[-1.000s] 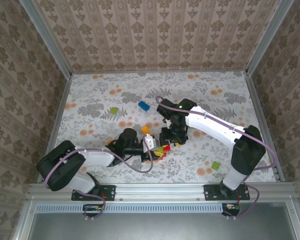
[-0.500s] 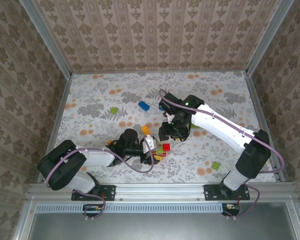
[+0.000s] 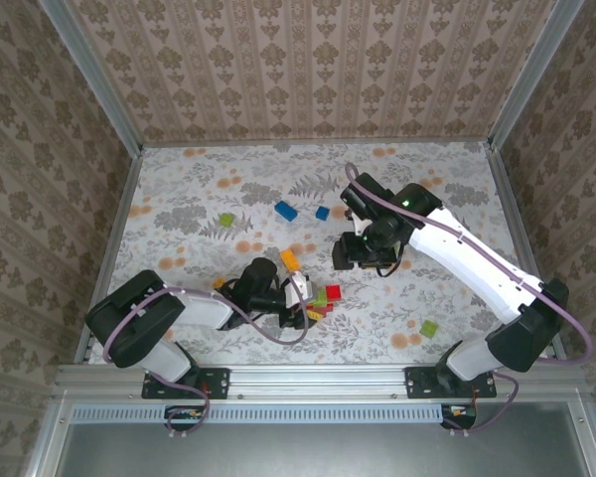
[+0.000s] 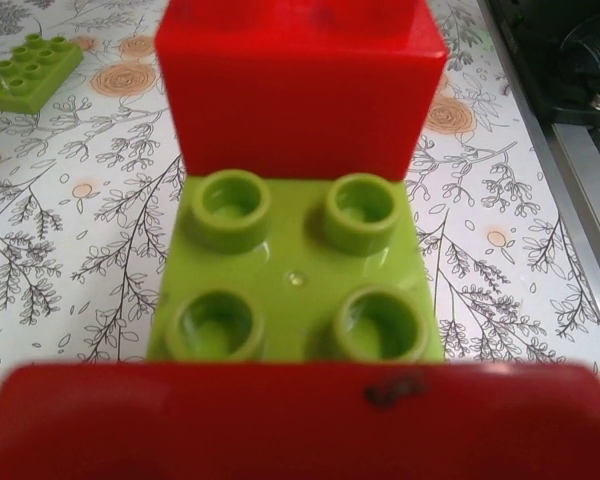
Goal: Assemble a carrot with lego
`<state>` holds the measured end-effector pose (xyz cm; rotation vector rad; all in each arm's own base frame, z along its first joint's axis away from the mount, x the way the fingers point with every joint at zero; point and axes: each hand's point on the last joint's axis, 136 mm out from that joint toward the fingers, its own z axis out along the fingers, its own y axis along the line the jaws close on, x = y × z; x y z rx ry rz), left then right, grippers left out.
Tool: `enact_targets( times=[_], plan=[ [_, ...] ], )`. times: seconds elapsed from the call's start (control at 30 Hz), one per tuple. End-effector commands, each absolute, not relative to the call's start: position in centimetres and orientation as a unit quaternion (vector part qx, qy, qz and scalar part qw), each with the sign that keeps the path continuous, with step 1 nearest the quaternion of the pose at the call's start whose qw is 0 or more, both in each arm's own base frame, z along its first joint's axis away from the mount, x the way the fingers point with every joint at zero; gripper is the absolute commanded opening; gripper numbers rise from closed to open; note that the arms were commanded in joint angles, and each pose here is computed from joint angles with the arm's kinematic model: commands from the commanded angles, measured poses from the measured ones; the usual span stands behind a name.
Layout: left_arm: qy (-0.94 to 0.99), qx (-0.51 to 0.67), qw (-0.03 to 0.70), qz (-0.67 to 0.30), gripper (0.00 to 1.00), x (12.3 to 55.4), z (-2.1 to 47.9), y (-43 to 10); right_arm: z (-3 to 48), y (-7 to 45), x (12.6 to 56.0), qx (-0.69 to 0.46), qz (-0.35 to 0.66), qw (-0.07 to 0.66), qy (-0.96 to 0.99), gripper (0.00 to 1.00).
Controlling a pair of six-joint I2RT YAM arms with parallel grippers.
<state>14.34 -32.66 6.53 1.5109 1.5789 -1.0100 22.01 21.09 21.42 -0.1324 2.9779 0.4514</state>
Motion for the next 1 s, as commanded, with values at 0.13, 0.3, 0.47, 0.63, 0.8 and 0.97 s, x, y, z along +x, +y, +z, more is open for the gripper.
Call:
enact_targets(
  times=[0.13, 0.3, 0.47, 0.63, 0.8, 0.97],
  plan=[
    [0.586, 0.589, 0.38, -0.406, 0.49, 14.4, 8.3, -33.1, 21.0, 19.8, 21.4, -0.039, 0.137, 0.059, 0.988, 0.57],
    [0.585, 0.587, 0.383, -0.408, 0.47, 14.4, 8.6, -33.0, 20.5, 19.9, 21.4, -0.039, 0.142, 0.056, 0.988, 0.57],
    [0.578, 0.582, 0.404, -0.405, 0.45, 14.3, 10.2, -32.5, 19.6, 20.0, 21.3, -0.04, 0.143, 0.048, 0.988, 0.57],
    [0.57, 0.577, 0.425, -0.402, 0.43, 14.2, 11.9, -31.9, 19.0, 20.0, 21.1, -0.04, 0.148, 0.045, 0.987, 0.57],
    [0.573, 0.576, 0.416, -0.408, 0.47, 13.9, 11.6, -31.8, 19.1, 19.8, 20.8, -0.04, 0.153, 0.048, 0.986, 0.57],
    [0.579, 0.576, 0.405, -0.413, 0.63, 14.0, 10.9, -32.1, 18.8, 19.4, 20.6, -0.036, 0.149, 0.045, 0.987, 0.57]
  ],
)
